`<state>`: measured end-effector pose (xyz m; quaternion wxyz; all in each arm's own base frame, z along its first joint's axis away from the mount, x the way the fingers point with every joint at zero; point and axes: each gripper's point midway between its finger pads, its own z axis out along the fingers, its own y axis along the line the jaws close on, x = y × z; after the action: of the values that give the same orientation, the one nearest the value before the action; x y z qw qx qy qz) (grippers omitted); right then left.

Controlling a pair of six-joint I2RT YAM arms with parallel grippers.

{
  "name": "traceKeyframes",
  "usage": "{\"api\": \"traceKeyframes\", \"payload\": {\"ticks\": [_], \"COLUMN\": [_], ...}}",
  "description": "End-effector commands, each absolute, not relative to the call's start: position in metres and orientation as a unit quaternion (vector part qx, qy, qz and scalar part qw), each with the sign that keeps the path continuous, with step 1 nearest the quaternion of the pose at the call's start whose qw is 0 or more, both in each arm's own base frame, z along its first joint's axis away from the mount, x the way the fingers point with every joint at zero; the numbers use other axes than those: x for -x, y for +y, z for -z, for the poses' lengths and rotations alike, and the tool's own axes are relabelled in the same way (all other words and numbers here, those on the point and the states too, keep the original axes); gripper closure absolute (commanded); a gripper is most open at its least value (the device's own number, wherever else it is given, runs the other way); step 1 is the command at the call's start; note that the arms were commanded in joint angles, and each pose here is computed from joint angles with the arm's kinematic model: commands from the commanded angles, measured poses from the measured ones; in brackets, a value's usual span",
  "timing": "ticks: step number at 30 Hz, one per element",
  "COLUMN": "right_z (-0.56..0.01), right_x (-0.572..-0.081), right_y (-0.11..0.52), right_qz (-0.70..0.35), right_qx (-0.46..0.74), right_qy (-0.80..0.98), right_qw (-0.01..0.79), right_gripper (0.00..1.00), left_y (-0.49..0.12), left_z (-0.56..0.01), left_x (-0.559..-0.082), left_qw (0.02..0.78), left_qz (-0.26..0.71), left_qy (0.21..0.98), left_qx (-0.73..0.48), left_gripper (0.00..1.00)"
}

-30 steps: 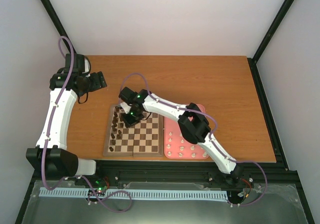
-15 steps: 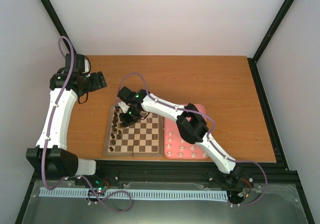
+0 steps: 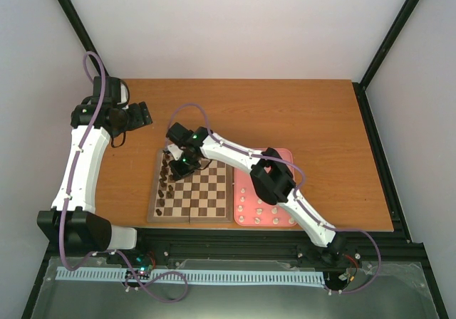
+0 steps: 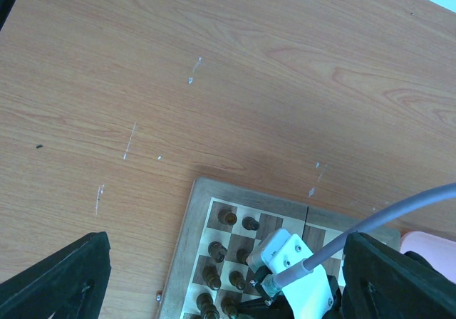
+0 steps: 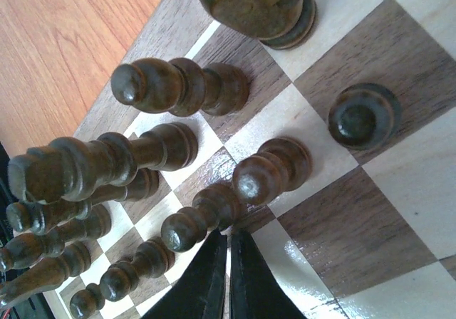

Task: Set up the chess pieces on the board
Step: Adjust the chess piece on the chessboard.

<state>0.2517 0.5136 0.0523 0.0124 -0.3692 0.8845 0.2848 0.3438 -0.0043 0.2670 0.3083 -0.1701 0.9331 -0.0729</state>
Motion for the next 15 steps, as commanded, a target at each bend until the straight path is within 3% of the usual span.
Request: {"api": "traceKeyframes", "payload": {"ticks": [1,15], "right_z": [-0.048,-0.080], "right_x": [-0.252,-0.257], "right_y": [0.519,0.485], "right_qz": [-0.284,-0.254], "right_qx": [0.370,0.362], "right_qy": [0.884,0.896], "right_qw": [0.014,0.045], "right_gripper": [0.97,0.97], "left_y": [-0.005,-0.004], "left_z": [-0.276,-0.276], "left_x": [-0.349,-0.350], "left_qw": [0.321,0.321], "left_qz": [0.074,0.073], "left_qy": [0.929,0.929], "left_qx": [0.166,0.167], "left_gripper": [0.00,0.00]}}
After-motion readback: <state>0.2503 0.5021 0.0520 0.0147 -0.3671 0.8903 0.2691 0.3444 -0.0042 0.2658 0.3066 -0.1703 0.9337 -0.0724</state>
